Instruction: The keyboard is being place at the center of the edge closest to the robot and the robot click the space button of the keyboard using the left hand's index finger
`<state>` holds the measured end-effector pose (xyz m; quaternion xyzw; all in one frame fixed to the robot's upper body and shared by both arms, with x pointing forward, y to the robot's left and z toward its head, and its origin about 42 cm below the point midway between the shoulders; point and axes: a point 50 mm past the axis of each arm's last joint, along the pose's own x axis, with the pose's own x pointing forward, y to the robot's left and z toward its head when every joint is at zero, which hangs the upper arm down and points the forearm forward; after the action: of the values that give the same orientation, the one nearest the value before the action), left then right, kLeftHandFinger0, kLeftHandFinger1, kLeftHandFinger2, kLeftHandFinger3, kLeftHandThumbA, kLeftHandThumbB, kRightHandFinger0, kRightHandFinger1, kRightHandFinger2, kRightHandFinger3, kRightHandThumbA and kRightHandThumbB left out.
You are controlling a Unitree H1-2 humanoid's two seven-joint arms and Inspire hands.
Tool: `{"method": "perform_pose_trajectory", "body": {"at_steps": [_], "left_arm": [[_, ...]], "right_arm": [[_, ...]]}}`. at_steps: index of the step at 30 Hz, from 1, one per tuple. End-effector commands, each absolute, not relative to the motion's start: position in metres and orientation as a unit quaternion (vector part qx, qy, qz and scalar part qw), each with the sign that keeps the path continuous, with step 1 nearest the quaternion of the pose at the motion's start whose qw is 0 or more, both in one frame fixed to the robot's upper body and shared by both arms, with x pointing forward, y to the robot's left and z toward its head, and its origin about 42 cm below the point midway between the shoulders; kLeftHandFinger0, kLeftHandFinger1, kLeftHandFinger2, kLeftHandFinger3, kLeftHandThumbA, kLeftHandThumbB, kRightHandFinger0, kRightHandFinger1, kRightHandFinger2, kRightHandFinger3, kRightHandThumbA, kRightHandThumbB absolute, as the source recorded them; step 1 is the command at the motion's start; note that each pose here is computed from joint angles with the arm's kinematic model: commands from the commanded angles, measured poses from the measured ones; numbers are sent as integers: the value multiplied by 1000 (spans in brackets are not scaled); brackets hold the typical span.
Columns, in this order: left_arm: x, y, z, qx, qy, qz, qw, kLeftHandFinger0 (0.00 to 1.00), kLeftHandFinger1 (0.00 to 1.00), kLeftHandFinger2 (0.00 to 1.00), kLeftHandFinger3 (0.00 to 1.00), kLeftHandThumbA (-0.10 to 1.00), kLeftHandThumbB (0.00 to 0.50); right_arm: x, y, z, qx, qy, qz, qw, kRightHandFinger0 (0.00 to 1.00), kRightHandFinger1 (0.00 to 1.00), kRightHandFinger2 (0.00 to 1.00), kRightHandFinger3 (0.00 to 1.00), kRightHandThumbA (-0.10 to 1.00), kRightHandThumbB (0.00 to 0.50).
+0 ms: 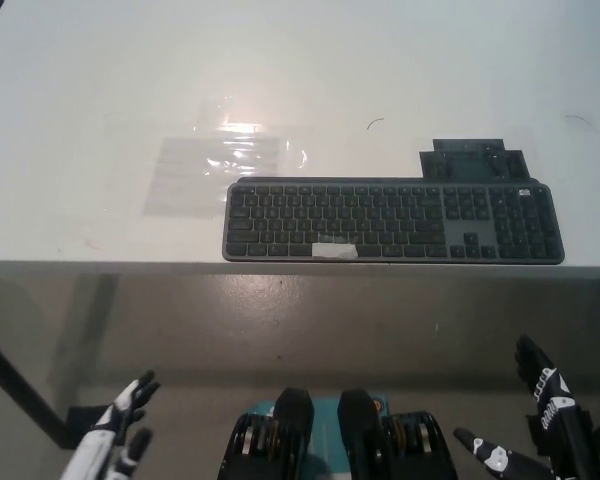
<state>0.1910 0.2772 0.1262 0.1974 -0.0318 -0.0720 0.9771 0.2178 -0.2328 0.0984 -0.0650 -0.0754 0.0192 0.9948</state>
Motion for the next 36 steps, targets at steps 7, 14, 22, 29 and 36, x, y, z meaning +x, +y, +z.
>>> {"method": "perform_pose_trajectory", "body": {"at_steps": [7, 14, 22, 29, 36], "left_arm": [[208, 296, 130, 162, -62, -45, 984, 1000, 1000, 1000, 1000, 1000, 344], [210, 294, 130, 151, -62, -53, 985, 1000, 1000, 1000, 1000, 1000, 344], [212, 290, 130, 151, -70, -58, 984, 1000, 1000, 1000, 1000, 1000, 335], [211, 289, 131, 150, -75, -61, 984, 1000, 1000, 1000, 1000, 1000, 317], [211, 288, 132, 149, -73, -64, 984, 1000, 1000, 1000, 1000, 1000, 330]], "right_arm": [[222, -230, 112, -57, -123, 21, 991, 1000, 1000, 1000, 1000, 1000, 282], [224, -230, 113, -58, -128, 24, 990, 1000, 1000, 1000, 1000, 1000, 272], [224, -230, 112, -55, -124, 24, 991, 1000, 1000, 1000, 1000, 1000, 293], [225, -230, 112, -57, -122, 26, 990, 1000, 1000, 1000, 1000, 1000, 291], [225, -230, 111, -54, -122, 26, 991, 1000, 1000, 1000, 1000, 1000, 298]]}}
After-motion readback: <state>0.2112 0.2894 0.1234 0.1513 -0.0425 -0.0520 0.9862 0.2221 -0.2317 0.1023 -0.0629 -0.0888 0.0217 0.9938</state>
